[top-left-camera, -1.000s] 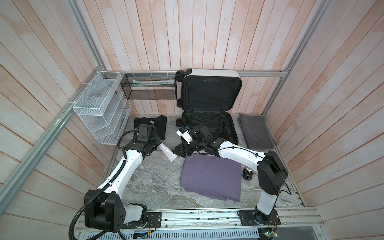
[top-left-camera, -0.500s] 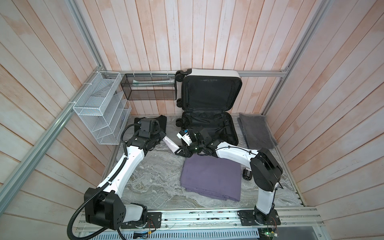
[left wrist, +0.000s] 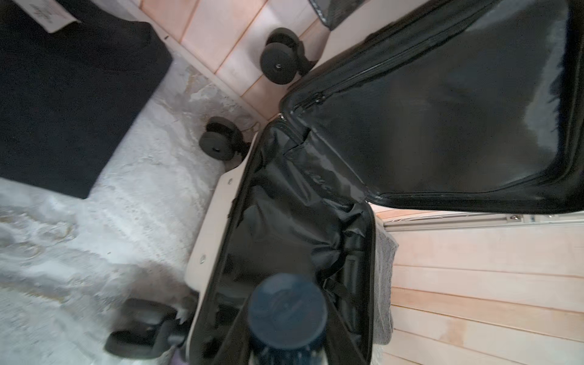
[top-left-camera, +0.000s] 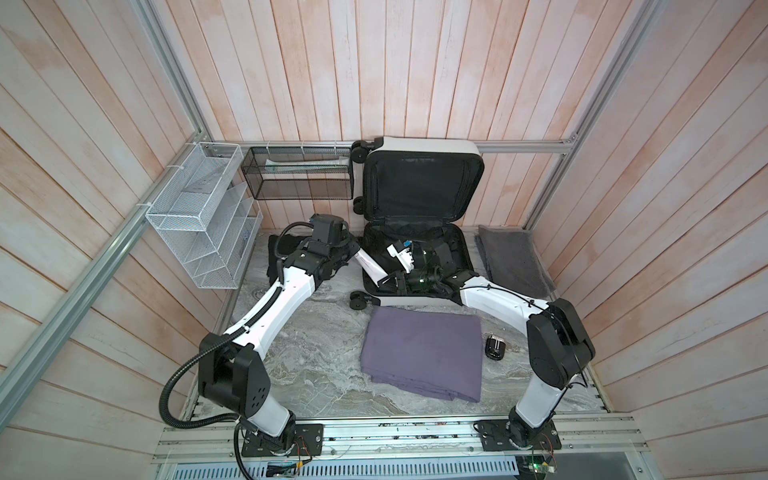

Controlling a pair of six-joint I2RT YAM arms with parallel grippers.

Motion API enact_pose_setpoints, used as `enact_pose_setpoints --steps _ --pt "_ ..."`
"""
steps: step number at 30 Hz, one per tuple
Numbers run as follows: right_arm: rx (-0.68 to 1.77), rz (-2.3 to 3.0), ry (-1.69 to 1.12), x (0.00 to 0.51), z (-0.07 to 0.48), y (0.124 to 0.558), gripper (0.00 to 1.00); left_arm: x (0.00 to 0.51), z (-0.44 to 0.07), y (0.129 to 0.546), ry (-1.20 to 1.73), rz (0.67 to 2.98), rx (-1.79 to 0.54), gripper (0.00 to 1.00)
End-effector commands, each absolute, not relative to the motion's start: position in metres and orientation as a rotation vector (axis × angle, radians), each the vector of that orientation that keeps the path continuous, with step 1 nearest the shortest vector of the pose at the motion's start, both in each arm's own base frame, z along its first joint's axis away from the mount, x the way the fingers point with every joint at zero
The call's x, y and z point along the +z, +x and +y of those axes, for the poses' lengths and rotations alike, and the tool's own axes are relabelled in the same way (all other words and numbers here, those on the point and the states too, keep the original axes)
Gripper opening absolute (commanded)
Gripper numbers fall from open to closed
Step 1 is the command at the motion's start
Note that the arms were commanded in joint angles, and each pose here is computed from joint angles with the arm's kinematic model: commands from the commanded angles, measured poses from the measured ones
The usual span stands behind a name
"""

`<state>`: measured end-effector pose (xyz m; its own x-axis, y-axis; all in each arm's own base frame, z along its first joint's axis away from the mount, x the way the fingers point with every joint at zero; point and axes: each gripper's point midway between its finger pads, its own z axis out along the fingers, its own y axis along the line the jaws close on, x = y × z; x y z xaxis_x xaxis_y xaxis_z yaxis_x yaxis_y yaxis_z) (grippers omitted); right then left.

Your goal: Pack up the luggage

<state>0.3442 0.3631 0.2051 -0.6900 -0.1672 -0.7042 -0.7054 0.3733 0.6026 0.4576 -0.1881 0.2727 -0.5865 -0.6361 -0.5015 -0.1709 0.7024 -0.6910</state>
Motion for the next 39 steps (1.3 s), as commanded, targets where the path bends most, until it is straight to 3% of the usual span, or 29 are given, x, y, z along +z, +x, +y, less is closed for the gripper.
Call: enact_pose_setpoints --steps 1,12,26,30,39 --pt "1.245 2.055 -0.724 0.223 0.335 0.359 0.0 0.272 -0.214 0.476 -0.598 2.105 -0.794 0.22" --pt "0.986 2.168 -0.6 0.196 0.253 0.426 0.0 0.229 -0.311 0.533 -0.532 2.078 -0.904 0.24" --pt "0.829 2.378 -0.447 0.12 0.198 0.497 0.04 0.13 -0.339 0.56 -0.657 2.113 -0.921 0.3" --pt "0.743 2.434 -0.42 0.109 0.19 0.509 0.06 0.109 -0.339 0.558 -0.696 2.135 -0.926 0.39" --pt "0.661 2.474 -0.378 0.109 0.181 0.519 0.15 0.1 -0.333 0.546 -0.74 2.155 -0.934 0.76"
